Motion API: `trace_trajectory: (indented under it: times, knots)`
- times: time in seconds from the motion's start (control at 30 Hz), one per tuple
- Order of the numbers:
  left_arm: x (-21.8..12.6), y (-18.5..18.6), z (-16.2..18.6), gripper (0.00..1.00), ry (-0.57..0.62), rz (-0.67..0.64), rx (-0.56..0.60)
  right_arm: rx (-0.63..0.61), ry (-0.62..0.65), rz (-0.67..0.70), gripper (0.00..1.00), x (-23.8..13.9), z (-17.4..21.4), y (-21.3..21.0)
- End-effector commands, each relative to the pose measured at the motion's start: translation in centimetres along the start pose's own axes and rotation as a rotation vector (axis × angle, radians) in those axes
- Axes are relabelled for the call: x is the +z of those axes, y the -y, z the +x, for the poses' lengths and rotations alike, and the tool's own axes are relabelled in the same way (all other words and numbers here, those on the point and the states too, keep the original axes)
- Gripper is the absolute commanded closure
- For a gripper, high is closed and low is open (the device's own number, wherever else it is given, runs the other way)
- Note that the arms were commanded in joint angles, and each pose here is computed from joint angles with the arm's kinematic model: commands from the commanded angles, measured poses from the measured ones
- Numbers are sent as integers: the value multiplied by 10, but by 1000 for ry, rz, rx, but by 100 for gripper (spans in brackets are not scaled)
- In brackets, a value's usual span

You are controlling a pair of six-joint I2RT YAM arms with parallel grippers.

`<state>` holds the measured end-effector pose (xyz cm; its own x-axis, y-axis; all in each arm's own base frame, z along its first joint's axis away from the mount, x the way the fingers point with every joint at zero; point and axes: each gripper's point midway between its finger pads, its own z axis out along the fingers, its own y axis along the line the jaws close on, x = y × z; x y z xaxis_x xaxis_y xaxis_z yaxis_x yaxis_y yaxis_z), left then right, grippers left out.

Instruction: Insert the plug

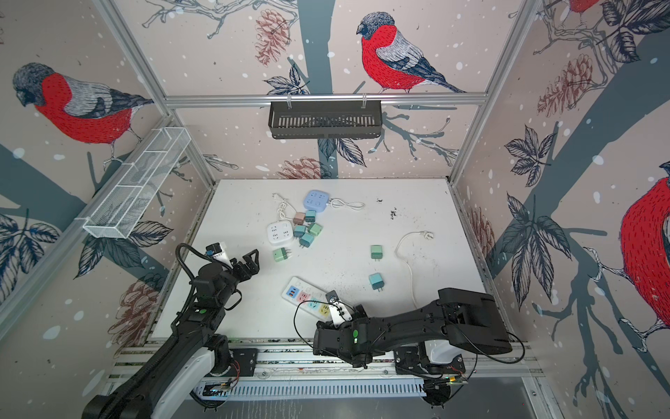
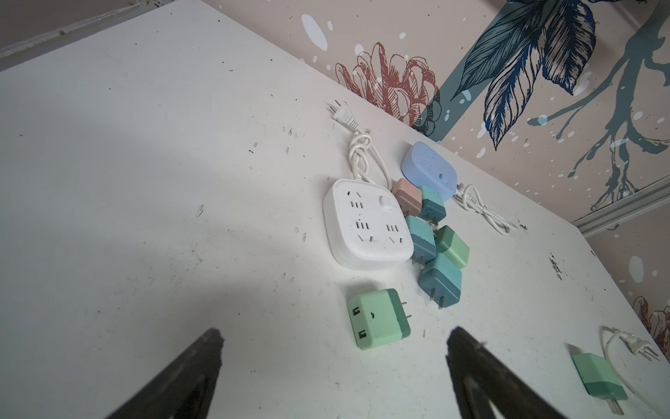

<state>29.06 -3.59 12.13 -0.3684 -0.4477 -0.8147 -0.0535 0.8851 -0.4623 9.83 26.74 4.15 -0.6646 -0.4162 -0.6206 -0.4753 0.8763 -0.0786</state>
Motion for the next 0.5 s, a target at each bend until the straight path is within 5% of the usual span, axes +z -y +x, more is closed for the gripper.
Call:
trace_trajectory:
  times: [0.0,0.2,0.3,0.4,0.47]
  knots:
    - [0,7,-10,4,37,30,2,45,-9,93,3,-8,-2,23]
    - [0,11,-10,3,31,48,8,139,15,81,10,-26,-23,32]
    - [2,14,-10,3,20,59,13,226,100,-17,33,-59,-73,16]
    - [2,14,-9,3,12,59,15,375,153,-61,36,-91,-111,22]
    - [1,13,-10,3,23,53,12,415,155,-96,50,-97,-112,23]
